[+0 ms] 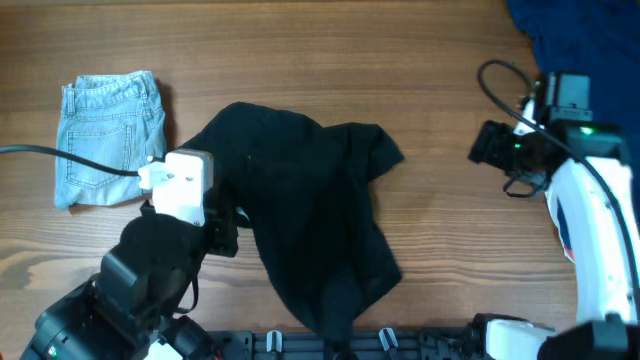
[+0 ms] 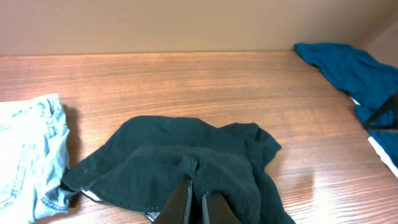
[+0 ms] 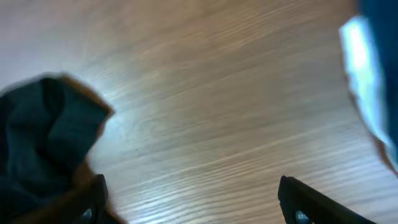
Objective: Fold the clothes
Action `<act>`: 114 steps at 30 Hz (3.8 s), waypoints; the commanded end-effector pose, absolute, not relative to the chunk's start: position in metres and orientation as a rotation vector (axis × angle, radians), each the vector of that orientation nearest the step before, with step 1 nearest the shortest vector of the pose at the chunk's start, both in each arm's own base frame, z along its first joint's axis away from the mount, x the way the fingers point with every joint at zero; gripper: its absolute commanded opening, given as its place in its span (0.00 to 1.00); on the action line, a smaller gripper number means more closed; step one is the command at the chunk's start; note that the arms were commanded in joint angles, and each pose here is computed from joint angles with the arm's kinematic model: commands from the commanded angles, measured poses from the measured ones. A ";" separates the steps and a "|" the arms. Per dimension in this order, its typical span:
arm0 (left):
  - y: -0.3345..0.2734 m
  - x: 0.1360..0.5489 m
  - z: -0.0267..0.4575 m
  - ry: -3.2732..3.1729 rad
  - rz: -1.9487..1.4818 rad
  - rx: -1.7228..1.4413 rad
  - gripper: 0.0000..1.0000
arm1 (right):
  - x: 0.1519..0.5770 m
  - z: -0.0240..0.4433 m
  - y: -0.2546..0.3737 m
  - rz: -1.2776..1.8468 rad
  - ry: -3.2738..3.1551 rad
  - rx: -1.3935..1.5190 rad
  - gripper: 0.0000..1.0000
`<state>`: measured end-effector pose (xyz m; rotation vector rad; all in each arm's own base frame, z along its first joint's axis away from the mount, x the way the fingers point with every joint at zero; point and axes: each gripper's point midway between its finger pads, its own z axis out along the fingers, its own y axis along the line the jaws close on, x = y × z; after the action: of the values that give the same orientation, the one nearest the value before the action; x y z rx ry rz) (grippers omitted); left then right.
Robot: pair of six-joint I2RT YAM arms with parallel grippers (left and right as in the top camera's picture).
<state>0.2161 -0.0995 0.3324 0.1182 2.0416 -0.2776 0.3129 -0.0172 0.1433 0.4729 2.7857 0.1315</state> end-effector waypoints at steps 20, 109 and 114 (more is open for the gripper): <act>-0.134 0.350 0.334 1.874 -0.081 -0.169 0.04 | 0.270 0.104 0.171 0.459 2.875 -0.397 0.88; -0.068 0.468 0.259 1.887 0.207 -0.299 0.08 | 0.394 0.027 0.123 0.624 2.588 0.096 0.45; -0.068 0.468 0.259 1.887 0.207 -0.300 0.08 | 0.390 0.024 0.123 0.622 2.606 0.103 0.44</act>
<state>0.4656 -0.0694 0.2472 -0.2947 1.9108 0.2160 0.3959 0.1176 0.0340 0.1011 2.5746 0.5912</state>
